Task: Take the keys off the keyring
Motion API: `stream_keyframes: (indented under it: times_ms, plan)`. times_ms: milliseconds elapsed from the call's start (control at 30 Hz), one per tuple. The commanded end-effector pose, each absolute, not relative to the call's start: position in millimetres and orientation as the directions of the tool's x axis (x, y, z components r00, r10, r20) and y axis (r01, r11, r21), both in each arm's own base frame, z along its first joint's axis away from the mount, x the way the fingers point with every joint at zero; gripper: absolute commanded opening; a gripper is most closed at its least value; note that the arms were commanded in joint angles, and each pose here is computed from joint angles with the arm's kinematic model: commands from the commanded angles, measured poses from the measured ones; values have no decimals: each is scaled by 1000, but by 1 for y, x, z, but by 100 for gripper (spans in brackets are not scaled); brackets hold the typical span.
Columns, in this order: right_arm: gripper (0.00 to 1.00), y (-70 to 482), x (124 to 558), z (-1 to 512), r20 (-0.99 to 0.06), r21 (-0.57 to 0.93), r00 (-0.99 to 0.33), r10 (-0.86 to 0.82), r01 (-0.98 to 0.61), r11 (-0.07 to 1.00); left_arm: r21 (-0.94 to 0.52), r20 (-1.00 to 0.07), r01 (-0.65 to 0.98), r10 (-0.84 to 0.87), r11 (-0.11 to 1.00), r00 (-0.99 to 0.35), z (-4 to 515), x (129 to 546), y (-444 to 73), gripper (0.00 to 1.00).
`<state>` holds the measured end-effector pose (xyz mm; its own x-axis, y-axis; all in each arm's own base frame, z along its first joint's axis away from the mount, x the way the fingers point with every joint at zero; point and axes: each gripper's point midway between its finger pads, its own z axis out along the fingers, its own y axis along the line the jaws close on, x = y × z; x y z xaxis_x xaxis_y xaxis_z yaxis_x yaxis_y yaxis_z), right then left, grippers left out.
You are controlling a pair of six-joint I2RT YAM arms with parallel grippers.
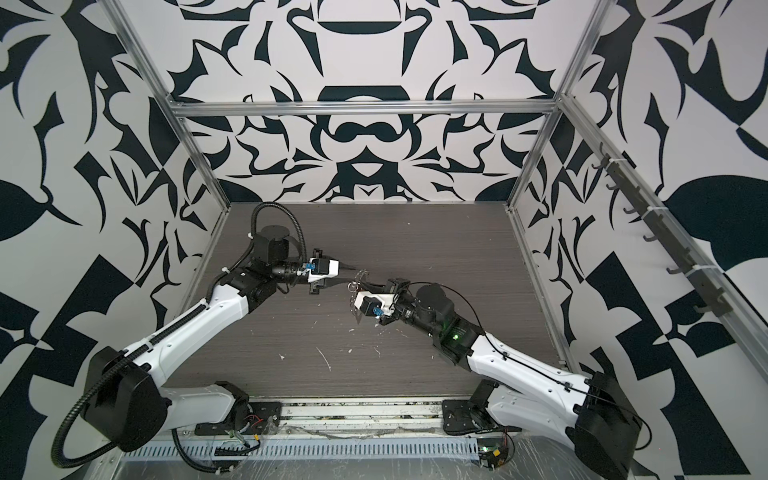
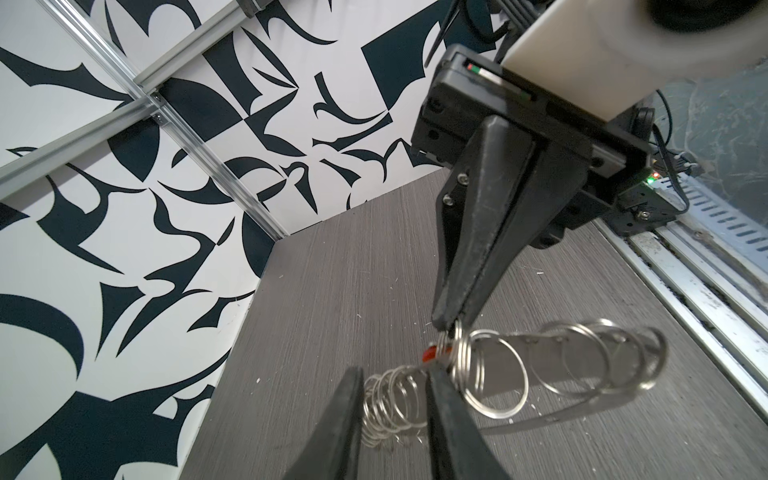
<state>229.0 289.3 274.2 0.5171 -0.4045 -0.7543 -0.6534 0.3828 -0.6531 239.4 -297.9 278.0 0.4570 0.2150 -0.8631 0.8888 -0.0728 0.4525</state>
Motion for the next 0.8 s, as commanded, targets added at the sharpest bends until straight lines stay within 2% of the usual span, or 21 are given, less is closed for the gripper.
stream_keyframes:
  times_ms: [0,333,767]
  plan:
    - [0,284,223,329,-777,-615,580,-246,-616,492,428,-877,897,190,-113,442,275,226,-297,28]
    - [0,281,226,341,-847,-490,522,-95,-700,519,443,-875,890,163,-111,456,281,225,-301,20]
    - [0,283,228,338,-856,-482,508,-95,-719,500,525,-841,849,113,-64,529,299,222,-298,16]
